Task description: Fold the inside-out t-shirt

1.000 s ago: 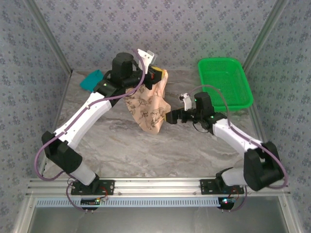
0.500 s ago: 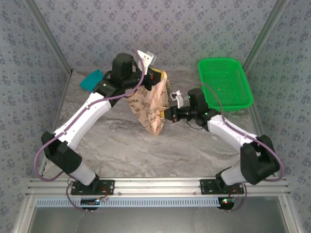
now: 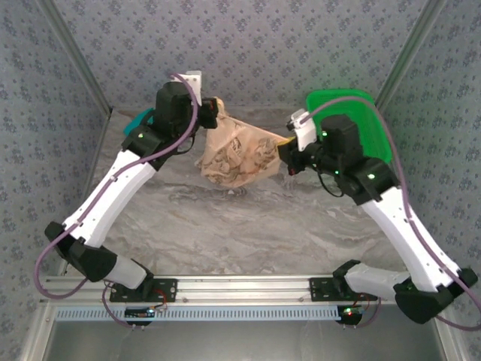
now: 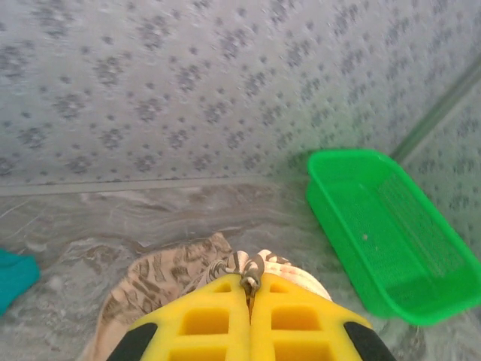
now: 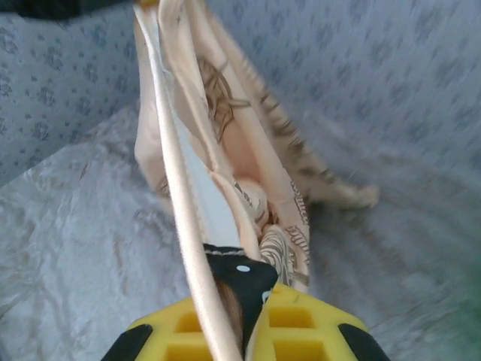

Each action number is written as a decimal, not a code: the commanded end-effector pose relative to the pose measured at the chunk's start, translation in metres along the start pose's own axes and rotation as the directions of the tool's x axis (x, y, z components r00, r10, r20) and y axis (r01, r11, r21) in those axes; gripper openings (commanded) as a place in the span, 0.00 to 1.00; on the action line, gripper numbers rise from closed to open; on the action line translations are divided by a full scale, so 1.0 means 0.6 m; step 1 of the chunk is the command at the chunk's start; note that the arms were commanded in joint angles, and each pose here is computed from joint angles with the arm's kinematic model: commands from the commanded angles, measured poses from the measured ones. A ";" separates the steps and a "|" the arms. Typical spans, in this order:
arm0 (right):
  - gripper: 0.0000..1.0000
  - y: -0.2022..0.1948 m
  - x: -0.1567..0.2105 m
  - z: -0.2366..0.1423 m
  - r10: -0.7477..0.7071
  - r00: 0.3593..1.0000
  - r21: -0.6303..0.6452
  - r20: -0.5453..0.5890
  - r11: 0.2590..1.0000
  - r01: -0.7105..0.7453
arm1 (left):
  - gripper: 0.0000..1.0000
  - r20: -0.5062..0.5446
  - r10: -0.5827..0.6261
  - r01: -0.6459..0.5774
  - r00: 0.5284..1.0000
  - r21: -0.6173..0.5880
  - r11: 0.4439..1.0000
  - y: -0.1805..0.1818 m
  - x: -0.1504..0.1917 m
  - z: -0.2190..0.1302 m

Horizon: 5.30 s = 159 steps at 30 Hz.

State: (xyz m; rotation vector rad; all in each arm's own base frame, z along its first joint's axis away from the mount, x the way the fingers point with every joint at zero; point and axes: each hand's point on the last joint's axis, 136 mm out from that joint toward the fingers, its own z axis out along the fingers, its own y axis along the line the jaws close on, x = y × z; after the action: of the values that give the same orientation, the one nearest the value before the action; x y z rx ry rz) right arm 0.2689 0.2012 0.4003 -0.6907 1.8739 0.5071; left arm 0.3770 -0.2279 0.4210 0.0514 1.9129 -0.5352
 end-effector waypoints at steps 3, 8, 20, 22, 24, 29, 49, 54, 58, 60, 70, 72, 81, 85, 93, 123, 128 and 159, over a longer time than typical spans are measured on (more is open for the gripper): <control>0.00 -0.024 -0.094 -0.132 -0.181 0.976 0.169 0.123 0.973 0.159 | 0.00 0.243 -0.085 0.102 0.966 -0.060 0.993 -0.001 -0.104 -0.122; 0.00 -0.039 -0.187 -0.192 -0.226 0.943 0.270 0.245 0.950 0.158 | 0.00 0.369 0.009 0.012 0.929 -0.054 0.998 -0.044 -0.160 -0.195; 0.00 -0.143 -0.215 -0.077 -0.181 0.965 0.287 0.188 0.950 0.123 | 0.00 0.475 0.219 -0.161 0.852 -0.160 0.974 -0.074 -0.223 -0.194; 0.00 -0.181 -0.215 -0.042 -0.162 0.970 0.295 0.180 0.950 0.104 | 0.00 0.467 0.241 -0.172 0.851 -0.186 0.967 -0.061 -0.228 -0.164; 0.00 -0.220 -0.222 -0.009 -0.161 0.972 0.316 0.174 0.944 0.099 | 0.00 0.443 0.209 -0.163 0.872 -0.141 0.977 -0.040 -0.228 -0.114; 0.00 -0.288 -0.270 0.069 -0.227 0.955 0.364 0.192 0.920 0.145 | 0.00 0.393 0.093 -0.054 0.915 -0.110 0.992 0.021 -0.243 -0.017; 0.00 -0.176 -0.232 0.053 -0.517 0.851 0.289 0.089 0.831 0.475 | 0.00 0.250 0.179 -0.179 0.952 -0.025 0.984 0.036 -0.179 0.001; 0.00 -0.106 0.005 0.097 -0.529 0.846 0.162 -0.063 0.831 0.532 | 0.00 0.161 0.032 -0.022 0.987 -0.061 0.998 0.137 0.048 -0.011; 0.00 -0.003 0.211 0.106 -0.505 0.847 -0.060 -0.166 0.862 0.503 | 0.32 -0.041 -0.167 0.162 0.985 -0.093 0.982 0.200 0.264 -0.031; 0.12 0.053 0.310 0.098 -0.543 0.813 -0.209 -0.212 0.838 0.505 | 0.53 -0.099 -0.276 0.262 0.956 -0.130 0.956 0.227 0.357 -0.058; 0.68 0.133 0.444 0.086 -0.586 0.746 -0.441 -0.317 0.787 0.431 | 0.57 -0.118 -0.207 0.170 0.971 -0.266 0.949 0.283 0.400 -0.167; 0.72 0.139 0.424 0.120 -0.561 0.772 -0.437 -0.300 0.800 0.411 | 0.59 -0.160 -0.198 0.147 0.967 -0.283 0.948 0.280 0.397 -0.150; 0.74 0.246 0.393 0.354 -0.508 0.823 -0.413 -0.256 0.827 0.382 | 0.61 -0.299 -0.323 0.179 0.898 -0.423 0.888 0.335 0.392 -0.068; 0.73 0.295 0.420 0.393 -0.568 0.789 -0.457 -0.233 0.780 0.427 | 0.61 -0.288 -0.381 0.224 0.878 -0.457 0.861 0.368 0.384 -0.053; 0.07 0.309 0.466 0.402 -0.604 0.754 -0.489 -0.257 0.754 0.438 | 0.61 -0.330 -0.408 0.224 0.851 -0.473 0.852 0.391 0.401 -0.055; 0.51 0.157 0.471 0.279 -0.032 0.808 -0.225 -0.589 0.966 -0.125 | 0.59 -0.680 -0.127 0.034 0.722 -0.149 0.988 0.229 0.515 0.060; 0.40 0.136 0.542 0.283 0.014 0.747 -0.139 -0.665 0.980 -0.143 | 0.46 -0.737 -0.130 -0.043 0.663 -0.211 0.976 0.258 0.565 0.112; 0.05 0.050 0.446 0.262 0.087 0.873 -0.232 -0.479 0.947 -0.222 | 0.59 -0.355 0.601 -0.228 0.716 0.695 0.682 -0.017 0.602 0.095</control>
State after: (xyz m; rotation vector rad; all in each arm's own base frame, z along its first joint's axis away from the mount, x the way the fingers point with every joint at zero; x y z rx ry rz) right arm 0.2869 0.2592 0.0966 -0.8568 2.3560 0.7185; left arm 0.2758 -0.3272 0.0820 1.1555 2.1815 -0.8188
